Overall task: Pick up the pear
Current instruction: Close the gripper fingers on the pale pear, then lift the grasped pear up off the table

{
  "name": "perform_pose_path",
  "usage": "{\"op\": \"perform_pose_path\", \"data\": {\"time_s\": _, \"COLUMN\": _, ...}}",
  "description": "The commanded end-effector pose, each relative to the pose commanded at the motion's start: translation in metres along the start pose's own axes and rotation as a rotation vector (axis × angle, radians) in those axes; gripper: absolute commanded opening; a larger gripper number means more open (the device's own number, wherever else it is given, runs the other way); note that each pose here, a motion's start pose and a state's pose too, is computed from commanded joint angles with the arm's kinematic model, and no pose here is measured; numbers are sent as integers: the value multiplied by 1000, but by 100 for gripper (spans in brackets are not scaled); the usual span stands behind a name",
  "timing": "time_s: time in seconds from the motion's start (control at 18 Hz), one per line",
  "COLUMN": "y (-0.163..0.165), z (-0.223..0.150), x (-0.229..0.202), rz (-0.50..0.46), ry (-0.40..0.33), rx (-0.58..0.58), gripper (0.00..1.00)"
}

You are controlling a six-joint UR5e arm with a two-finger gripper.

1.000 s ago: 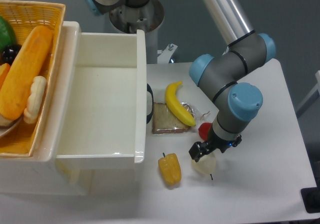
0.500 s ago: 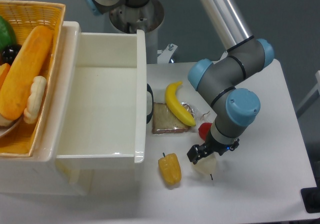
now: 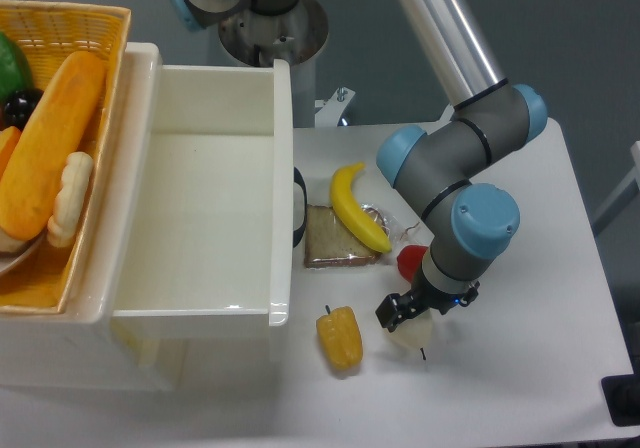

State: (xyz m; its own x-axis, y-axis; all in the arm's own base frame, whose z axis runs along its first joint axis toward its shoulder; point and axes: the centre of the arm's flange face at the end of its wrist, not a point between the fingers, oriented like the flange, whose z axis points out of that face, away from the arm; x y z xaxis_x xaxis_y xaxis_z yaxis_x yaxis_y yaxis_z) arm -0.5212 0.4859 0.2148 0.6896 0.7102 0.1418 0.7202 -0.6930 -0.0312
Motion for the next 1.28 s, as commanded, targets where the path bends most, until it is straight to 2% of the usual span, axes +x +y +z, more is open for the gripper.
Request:
{"op": "perform_pose_path", "data": {"time_s": 0.67, "y": -1, "z": 11, "x": -2, "rz": 1, "ry": 0, "rx": -6, "gripper": 99}}
{"op": "perform_pose_path", "data": {"time_s": 0.78, "y": -1, "z": 9, "x": -2, "rz": 1, "ry": 0, "rx": -5, "gripper": 90}}
{"op": "perform_pose_path", "data": {"time_s": 0.94, "y": -2, "z": 6, "x": -1, "rz": 2, "ry": -1, "rx": 0, "gripper": 69}}
{"op": "perform_pose_path", "data": {"time_s": 1.06, "y": -2, "z": 5, "x": 0, "rz": 3, "ry": 0, "rx": 1, "gripper": 62}}
{"op": "perform_pose_path", "data": {"time_s": 1.28, "y": 0, "z": -2, "x": 11, "rz": 73, "ry": -1, "rx": 9, "gripper": 61}}
